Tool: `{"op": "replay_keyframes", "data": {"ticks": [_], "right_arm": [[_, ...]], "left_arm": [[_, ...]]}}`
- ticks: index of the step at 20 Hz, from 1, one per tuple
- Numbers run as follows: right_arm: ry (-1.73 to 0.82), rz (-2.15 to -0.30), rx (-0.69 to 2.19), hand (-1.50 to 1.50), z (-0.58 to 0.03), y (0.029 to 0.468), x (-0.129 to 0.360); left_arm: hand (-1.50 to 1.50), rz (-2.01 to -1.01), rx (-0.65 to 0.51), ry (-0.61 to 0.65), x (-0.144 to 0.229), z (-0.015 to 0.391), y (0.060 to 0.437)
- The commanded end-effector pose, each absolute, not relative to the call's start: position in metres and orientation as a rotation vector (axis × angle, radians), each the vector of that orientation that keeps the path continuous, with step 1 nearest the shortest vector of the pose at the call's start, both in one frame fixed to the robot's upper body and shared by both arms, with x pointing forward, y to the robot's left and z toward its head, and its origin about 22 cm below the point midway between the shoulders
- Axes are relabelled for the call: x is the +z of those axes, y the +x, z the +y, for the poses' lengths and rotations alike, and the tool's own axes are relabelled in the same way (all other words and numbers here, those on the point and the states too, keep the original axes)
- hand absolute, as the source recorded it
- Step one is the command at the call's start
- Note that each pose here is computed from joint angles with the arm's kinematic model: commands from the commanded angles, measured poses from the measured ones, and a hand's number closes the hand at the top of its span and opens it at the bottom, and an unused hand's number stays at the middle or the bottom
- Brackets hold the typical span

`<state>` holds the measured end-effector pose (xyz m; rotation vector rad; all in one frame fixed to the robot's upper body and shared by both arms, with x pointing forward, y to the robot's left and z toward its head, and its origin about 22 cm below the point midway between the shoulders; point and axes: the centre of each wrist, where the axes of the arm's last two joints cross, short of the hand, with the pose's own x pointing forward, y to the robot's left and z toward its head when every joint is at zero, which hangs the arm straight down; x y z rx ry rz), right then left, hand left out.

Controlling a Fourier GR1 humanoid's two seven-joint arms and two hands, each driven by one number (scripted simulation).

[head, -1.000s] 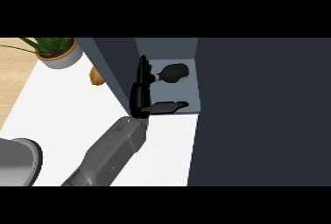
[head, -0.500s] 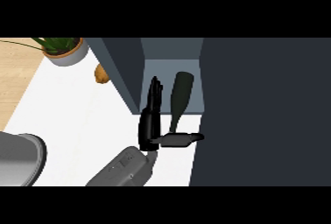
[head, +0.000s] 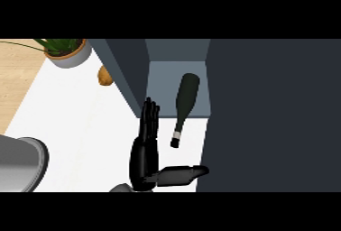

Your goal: Pick up the wine, place it into the cabinet and close the cabinet

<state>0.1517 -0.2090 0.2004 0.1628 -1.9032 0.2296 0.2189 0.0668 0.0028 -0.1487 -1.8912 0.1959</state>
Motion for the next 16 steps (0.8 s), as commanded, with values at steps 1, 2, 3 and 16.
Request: {"op": "replay_keyframes", "data": {"ticks": [1, 2, 3, 16], "right_arm": [[0.206, -1.922, 0.232, -1.5, -0.207, 0.141, 0.213], [0.2, -1.916, 0.261, -1.5, -0.219, 0.131, 0.215], [0.2, -1.91, 0.259, -1.5, -0.229, 0.128, 0.205], [0.318, -1.837, 0.374, 1.5, -0.214, 0.127, 0.201]], "left_arm": [[-1.5, -1.906, 0.225, -0.124, 0.008, 0.084, 0.201], [-1.5, -1.915, 0.233, -0.147, 0.016, 0.088, 0.194], [-1.5, -1.906, 0.285, -0.127, 0.028, 0.07, 0.18], [-1.5, -1.912, 0.131, -0.297, 0.038, 0.151, 0.14]]}}
